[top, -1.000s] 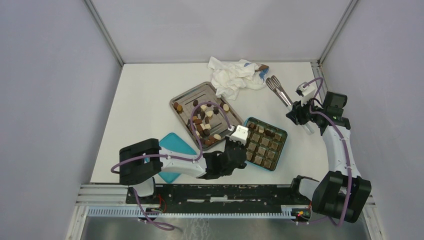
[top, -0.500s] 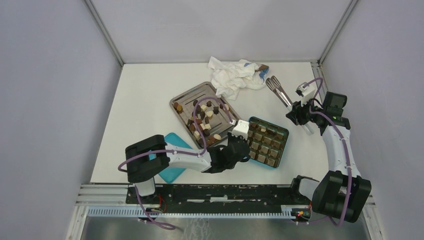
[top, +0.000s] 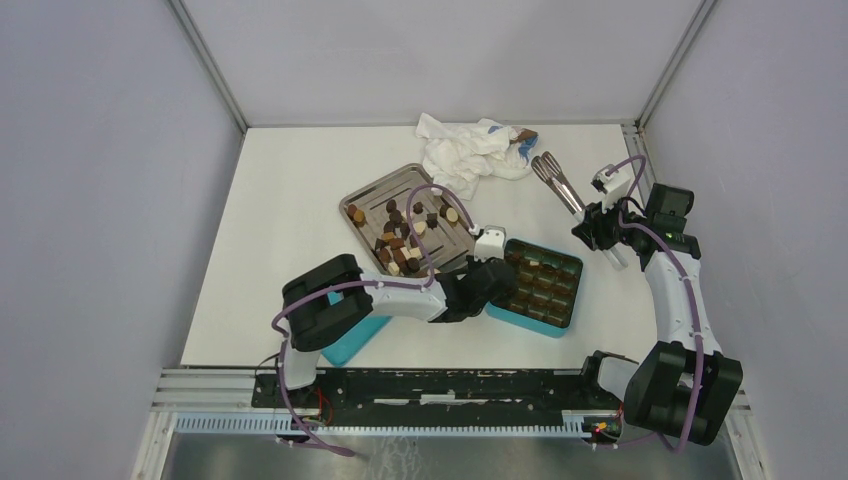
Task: Pack the chocolate
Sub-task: Adjust the packing box at the center of the board.
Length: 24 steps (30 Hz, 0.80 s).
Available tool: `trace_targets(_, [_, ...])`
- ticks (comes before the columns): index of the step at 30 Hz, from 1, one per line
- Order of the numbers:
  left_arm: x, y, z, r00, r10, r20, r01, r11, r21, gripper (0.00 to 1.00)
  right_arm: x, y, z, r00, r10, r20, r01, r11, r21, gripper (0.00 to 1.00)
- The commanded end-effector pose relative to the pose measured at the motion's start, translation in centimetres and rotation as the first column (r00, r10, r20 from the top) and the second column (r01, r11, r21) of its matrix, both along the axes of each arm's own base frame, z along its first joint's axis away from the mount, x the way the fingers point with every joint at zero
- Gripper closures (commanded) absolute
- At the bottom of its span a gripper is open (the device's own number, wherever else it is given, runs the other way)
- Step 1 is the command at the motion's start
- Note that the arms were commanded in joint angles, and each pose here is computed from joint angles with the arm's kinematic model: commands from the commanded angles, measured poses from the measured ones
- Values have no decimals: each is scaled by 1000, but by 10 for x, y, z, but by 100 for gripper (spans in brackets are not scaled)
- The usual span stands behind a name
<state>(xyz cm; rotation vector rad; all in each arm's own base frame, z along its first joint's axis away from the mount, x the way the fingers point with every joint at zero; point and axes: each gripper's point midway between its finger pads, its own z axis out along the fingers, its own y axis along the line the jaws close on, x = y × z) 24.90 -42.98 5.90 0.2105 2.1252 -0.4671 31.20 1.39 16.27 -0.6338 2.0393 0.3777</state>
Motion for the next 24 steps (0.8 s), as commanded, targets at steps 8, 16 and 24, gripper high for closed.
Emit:
trace_targets(8, [12,-11,19,994,95,-61,-101,989,-104,54,5,3,8,999,17,40,-17,1000,11,61])
trace_targets(16, [-4,-6,71,999,-42,-17,41,995,-90,32,3,6,9,998,41,49,-41,999,10,60])
trace_targets(24, [-33,31,116,966,-254,56,258,964,-60,18,2,11,11,995,78,64,-77,997,-24,60])
